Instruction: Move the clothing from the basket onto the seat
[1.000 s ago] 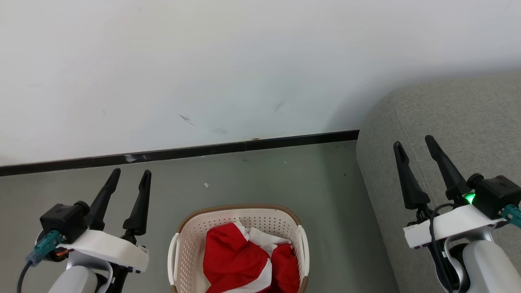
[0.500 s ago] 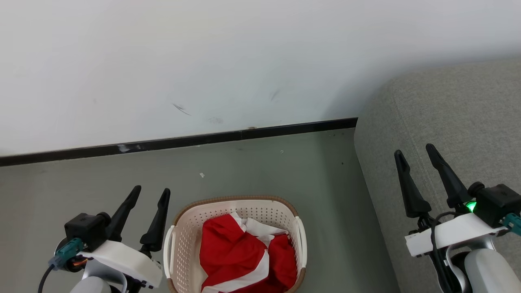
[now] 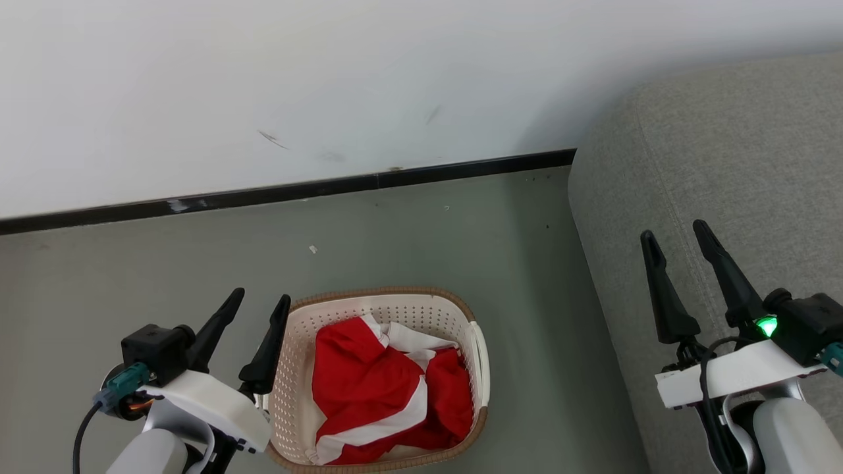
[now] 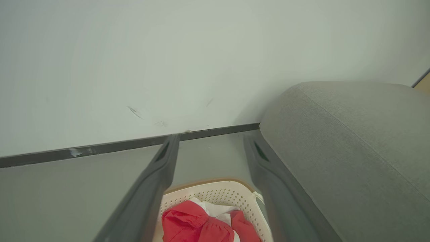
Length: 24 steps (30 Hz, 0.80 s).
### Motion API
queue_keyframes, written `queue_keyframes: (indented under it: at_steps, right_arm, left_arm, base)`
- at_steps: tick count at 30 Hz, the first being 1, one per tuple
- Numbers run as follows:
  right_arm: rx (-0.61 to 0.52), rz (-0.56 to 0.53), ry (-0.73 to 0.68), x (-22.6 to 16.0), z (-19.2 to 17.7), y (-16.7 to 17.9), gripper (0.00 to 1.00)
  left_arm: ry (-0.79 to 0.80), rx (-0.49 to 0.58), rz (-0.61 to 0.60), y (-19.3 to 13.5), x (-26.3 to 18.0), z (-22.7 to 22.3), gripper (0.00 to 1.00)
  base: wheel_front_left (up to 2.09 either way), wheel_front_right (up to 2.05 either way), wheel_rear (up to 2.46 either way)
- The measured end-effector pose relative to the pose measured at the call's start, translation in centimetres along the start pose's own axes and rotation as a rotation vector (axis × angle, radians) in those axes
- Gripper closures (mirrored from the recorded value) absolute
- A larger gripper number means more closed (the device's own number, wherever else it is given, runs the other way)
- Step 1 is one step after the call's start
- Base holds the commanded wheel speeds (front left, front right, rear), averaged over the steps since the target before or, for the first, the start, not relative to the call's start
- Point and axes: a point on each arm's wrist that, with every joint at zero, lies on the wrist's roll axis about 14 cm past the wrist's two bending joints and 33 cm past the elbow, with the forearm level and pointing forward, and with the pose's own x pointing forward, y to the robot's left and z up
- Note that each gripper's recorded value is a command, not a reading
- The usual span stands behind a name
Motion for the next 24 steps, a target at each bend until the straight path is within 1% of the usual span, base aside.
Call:
queue_keyframes:
  at_steps: [10,17,24]
  right_arm:
    - [0.006,-0.017,0.034,0.7,-1.8,-0.3,0.0]
    - [-0.001,-0.009,0.03,2.4,-2.6,-0.2,0.0]
    - [-0.006,-0.016,0.05,3.6,-4.2,-0.7,0.0]
  left_arm:
    - [0.073,0.003,-0.026,0.5,2.1,-2.1,0.0]
    - [0.123,0.01,-0.038,1.2,4.0,-3.8,0.0]
    - [0.226,0.012,-0.065,1.7,5.5,-7.4,0.0]
  base:
    - [0.0,0.0,0.0]
    - [0.0,0.0,0.0]
    - [0.0,0.0,0.0]
